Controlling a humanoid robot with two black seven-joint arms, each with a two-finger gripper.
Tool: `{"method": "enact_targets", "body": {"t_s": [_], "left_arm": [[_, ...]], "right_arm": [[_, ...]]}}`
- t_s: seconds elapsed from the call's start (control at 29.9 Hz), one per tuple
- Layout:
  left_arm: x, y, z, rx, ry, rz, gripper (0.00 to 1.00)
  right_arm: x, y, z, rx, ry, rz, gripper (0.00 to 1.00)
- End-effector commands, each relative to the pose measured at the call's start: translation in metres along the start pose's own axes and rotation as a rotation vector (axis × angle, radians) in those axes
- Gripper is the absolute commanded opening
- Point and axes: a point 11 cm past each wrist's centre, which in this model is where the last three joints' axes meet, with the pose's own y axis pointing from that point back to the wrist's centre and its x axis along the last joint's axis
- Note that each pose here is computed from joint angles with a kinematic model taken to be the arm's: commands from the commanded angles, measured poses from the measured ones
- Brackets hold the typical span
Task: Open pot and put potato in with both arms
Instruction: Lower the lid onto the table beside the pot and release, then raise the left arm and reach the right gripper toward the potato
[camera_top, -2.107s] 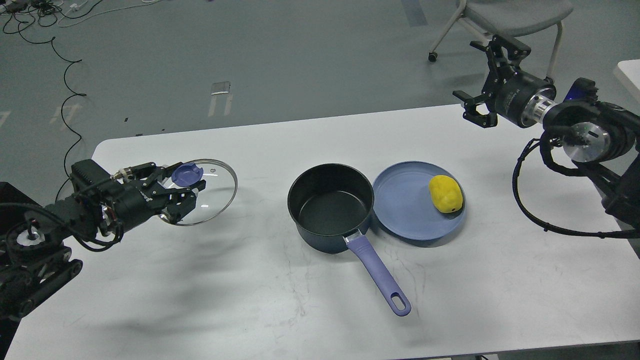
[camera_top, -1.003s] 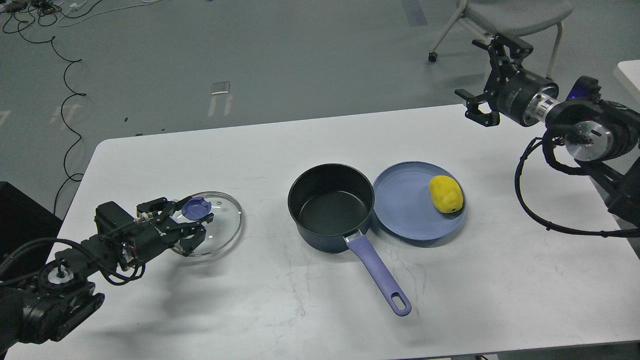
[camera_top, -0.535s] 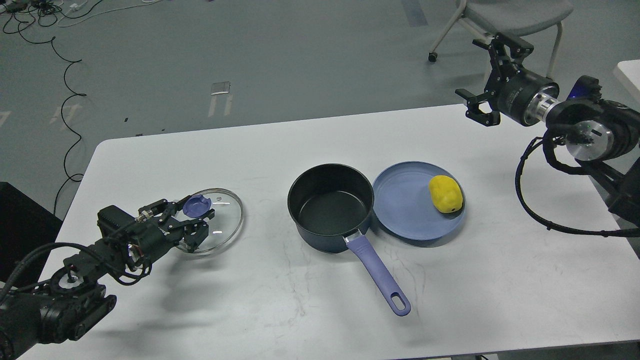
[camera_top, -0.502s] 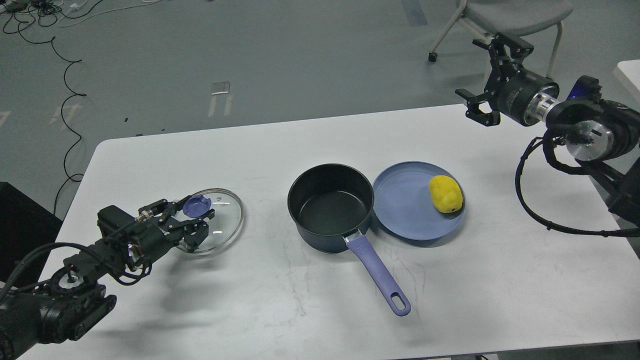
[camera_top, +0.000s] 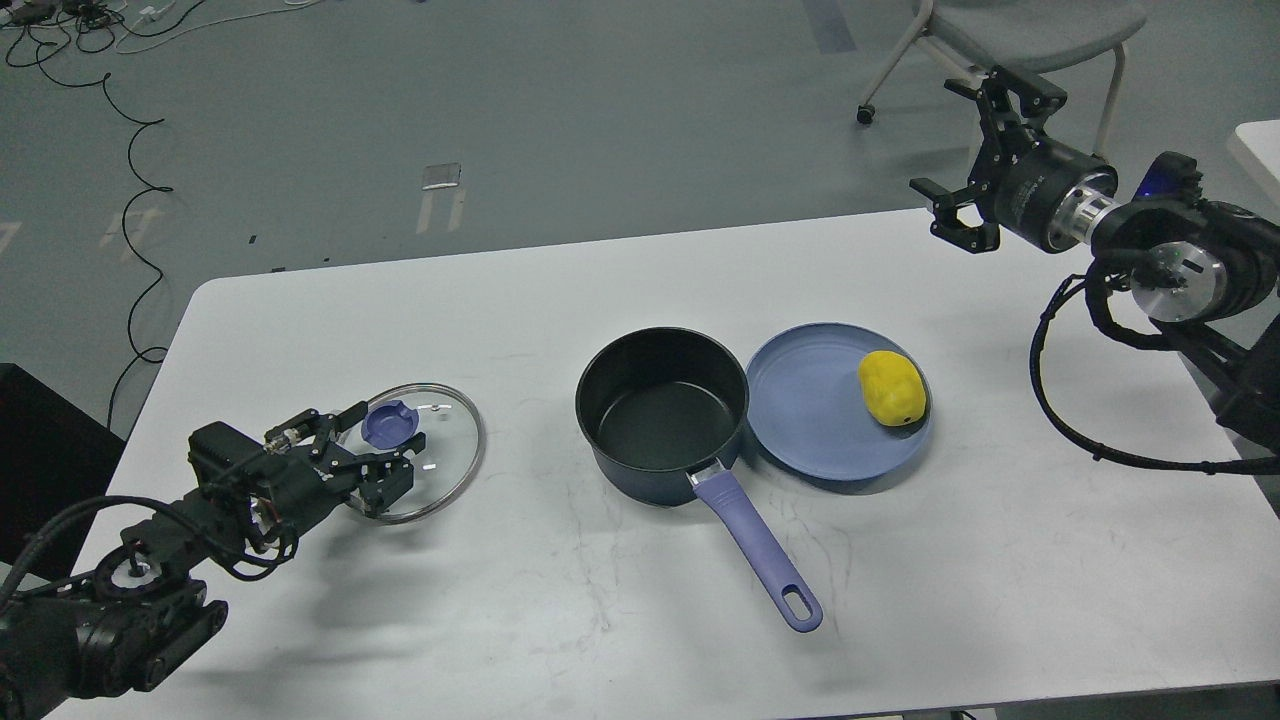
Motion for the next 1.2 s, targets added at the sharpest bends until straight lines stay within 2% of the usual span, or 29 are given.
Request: {"method": "enact_targets", "body": {"t_s": [0.0,0.13,0.37,0.6,0.7,0.8,0.94,1.1,1.17], "left_arm": [[0.004,0.0,-0.004,0.019,0.022,0.017,0.97],[0.021,-0.004,-0.013,0.069,0.092,0.086,0.98],[0.115,-0.02,-0.045,0.157,0.219,0.339,0.98],[0.134,-0.021,-0.051,0.163,0.281,0.357,0.98],[0.151,-0.029,-0.051,0.142,0.415,0.348,0.98],[0.19,-0.037,-0.053,0.081,0.731,0.374,0.98],[0.246,-0.039,-0.051,-0.095,1.103,0.41,0.98],[0.3,-0.032,-0.042,-0.34,1.373,0.448,0.98],[0.303,-0.032,-0.041,-0.356,1.423,0.422,0.98]], "right_arm": [[0.0,0.0,0.0,0.0,0.0,0.0,1.0],[0.0,0.0,-0.001,0.003,0.0,0.0,1.0],[-0.003,-0.001,-0.003,0.006,0.005,-0.007,1.0],[-0.003,-0.001,-0.003,0.004,0.013,-0.011,1.0],[-0.003,-0.001,0.0,-0.013,0.065,-0.012,1.0],[-0.01,-0.004,-0.003,-0.007,0.197,-0.034,1.0],[-0.017,-0.005,-0.01,0.032,0.382,-0.07,1.0],[-0.039,-0.003,-0.016,0.053,0.707,-0.183,1.0],[-0.045,0.002,-0.015,0.051,0.823,-0.224,1.0]]}}
